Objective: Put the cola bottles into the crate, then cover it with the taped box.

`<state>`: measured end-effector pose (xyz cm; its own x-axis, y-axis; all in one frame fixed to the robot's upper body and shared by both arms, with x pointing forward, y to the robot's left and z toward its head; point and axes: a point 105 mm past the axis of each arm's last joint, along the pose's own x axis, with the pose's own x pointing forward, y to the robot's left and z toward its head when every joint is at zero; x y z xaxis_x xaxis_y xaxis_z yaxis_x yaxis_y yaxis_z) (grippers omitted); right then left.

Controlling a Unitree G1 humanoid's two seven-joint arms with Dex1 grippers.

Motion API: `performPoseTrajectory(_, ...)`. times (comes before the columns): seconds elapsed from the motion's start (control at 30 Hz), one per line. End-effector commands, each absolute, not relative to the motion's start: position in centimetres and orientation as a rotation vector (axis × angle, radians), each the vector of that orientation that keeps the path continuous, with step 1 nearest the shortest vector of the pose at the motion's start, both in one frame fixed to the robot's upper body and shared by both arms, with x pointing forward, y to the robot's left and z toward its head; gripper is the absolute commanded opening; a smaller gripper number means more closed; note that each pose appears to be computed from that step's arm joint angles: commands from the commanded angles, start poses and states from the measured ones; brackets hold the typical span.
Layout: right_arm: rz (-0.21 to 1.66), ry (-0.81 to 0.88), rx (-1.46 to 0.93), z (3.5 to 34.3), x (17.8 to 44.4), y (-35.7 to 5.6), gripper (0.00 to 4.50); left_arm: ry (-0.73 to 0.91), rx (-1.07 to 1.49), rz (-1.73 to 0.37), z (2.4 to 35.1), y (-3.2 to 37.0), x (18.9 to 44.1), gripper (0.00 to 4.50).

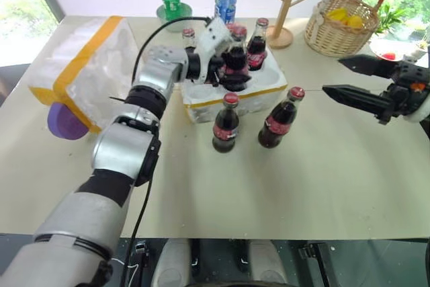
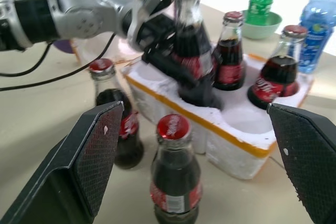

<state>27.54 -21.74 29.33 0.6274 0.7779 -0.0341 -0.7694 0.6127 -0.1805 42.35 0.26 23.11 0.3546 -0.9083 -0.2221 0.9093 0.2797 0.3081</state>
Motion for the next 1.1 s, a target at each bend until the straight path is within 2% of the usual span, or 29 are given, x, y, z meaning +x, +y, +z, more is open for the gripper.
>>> performPoseTrajectory(0.03, 0.877, -0.100, -0.231, 30.3, 27.4, -21.8, 4.50, 0.034, 0.451, -1.204, 21.7, -0.6, 42.4, 3.17)
performPoseTrajectory(0.07, 0.875, -0.103, -0.232, 30.4, 27.5, -21.7, 4.50, 0.042, 0.455, -1.189, 21.3, -0.5, 42.6, 3.71)
performPoseTrajectory(0.13, 0.876, -0.108, -0.230, 30.5, 27.7, -21.7, 4.50, 0.056, 0.442, -1.168, 21.0, -0.3, 42.8, 4.48)
performPoseTrajectory(0.2, 0.876, -0.110, -0.231, 30.6, 27.8, -21.6, 4.50, 0.050, 0.418, -1.145, 21.4, 0.2, 43.1, 4.48)
performPoseTrajectory(0.3, 0.879, -0.110, -0.232, 30.6, 28.0, -21.6, 4.50, -0.018, 0.363, -1.158, 23.9, 1.2, 43.1, 4.48)
performPoseTrajectory(0.37, 0.882, -0.110, -0.231, 30.7, 28.1, -21.6, 4.50, -0.088, 0.308, -1.201, 26.8, 2.7, 42.6, 4.48)
performPoseTrajectory(0.5, 0.890, -0.106, -0.231, 30.6, 28.2, -21.6, 4.50, -0.179, 0.298, -1.268, 30.7, 7.1, 40.9, 4.48)
performPoseTrajectory(0.6, 0.899, -0.103, -0.231, 30.6, 28.4, -21.5, 4.50, -0.167, 0.317, -1.312, 31.6, 10.2, 39.0, 4.48)
performPoseTrajectory(0.7, 0.904, -0.102, -0.231, 30.7, 28.7, -21.5, 4.50, -0.086, 0.304, -1.414, 31.1, 12.1, 36.0, 4.48)
performPoseTrajectory(0.8, 0.914, -0.102, -0.230, 30.8, 29.1, -21.5, 4.50, 0.055, 0.357, -1.512, 28.2, 13.5, 32.4, 4.48)
performPoseTrajectory(0.87, 0.922, -0.103, -0.228, 30.9, 29.3, -21.4, 4.50, 0.121, 0.407, -1.530, 26.1, 13.8, 31.2, 4.48)
performPoseTrajectory(0.93, 0.929, -0.101, -0.230, 30.9, 29.4, -21.4, 4.50, 0.141, 0.428, -1.526, 24.8, 13.5, 30.8, 4.48)
performPoseTrajectory(1.1, 0.988, -0.056, -0.240, 30.4, 28.8, -21.0, 4.50, 0.132, 0.397, -1.523, 23.1, 11.0, 31.8, 4.48)
